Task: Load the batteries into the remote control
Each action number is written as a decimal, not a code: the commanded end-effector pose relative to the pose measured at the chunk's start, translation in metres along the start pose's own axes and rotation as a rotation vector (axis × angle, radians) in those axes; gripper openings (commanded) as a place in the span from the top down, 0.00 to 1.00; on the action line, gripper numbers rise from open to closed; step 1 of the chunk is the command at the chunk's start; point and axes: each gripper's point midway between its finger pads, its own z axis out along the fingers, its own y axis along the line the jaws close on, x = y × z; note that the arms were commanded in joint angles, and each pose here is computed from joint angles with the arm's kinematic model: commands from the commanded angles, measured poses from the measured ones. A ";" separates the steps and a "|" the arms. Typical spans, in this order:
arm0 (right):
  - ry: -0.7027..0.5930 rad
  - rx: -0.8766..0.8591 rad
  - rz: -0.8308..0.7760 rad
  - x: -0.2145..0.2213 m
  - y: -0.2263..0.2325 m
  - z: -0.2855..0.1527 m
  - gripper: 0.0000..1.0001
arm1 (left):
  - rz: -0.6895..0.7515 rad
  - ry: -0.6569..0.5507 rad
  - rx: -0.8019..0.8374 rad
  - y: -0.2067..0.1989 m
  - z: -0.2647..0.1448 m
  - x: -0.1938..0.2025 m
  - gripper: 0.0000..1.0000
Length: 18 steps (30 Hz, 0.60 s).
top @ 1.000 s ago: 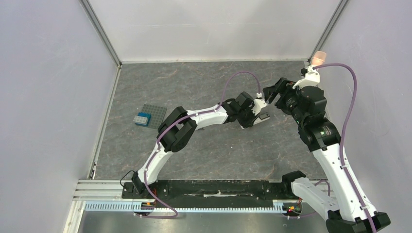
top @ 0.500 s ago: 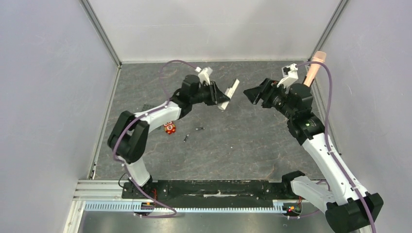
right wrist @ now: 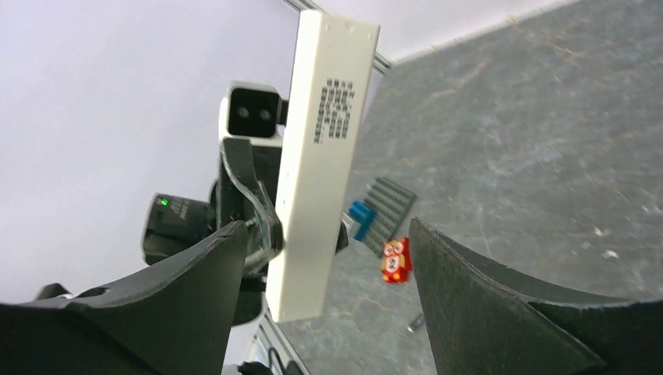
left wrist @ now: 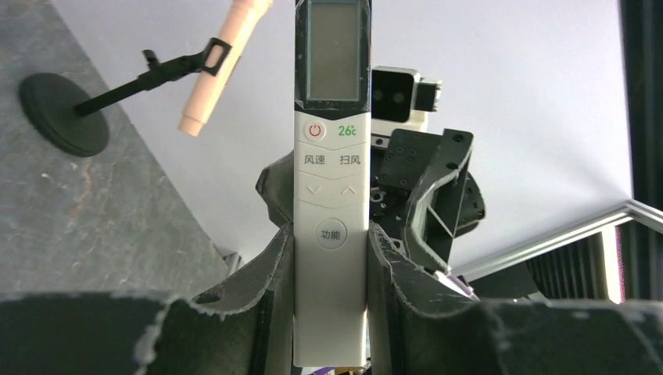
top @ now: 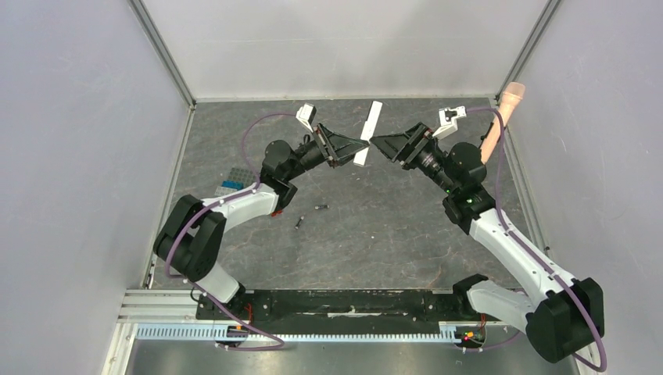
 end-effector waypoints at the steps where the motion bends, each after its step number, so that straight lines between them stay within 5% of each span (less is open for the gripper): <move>1: -0.112 -0.143 0.028 -0.027 0.036 0.003 0.22 | -0.032 -0.021 0.211 -0.067 -0.014 -0.004 0.98; 18: -0.096 -0.266 -0.023 -0.028 0.058 0.019 0.40 | 0.017 0.061 0.183 -0.068 -0.023 0.017 0.98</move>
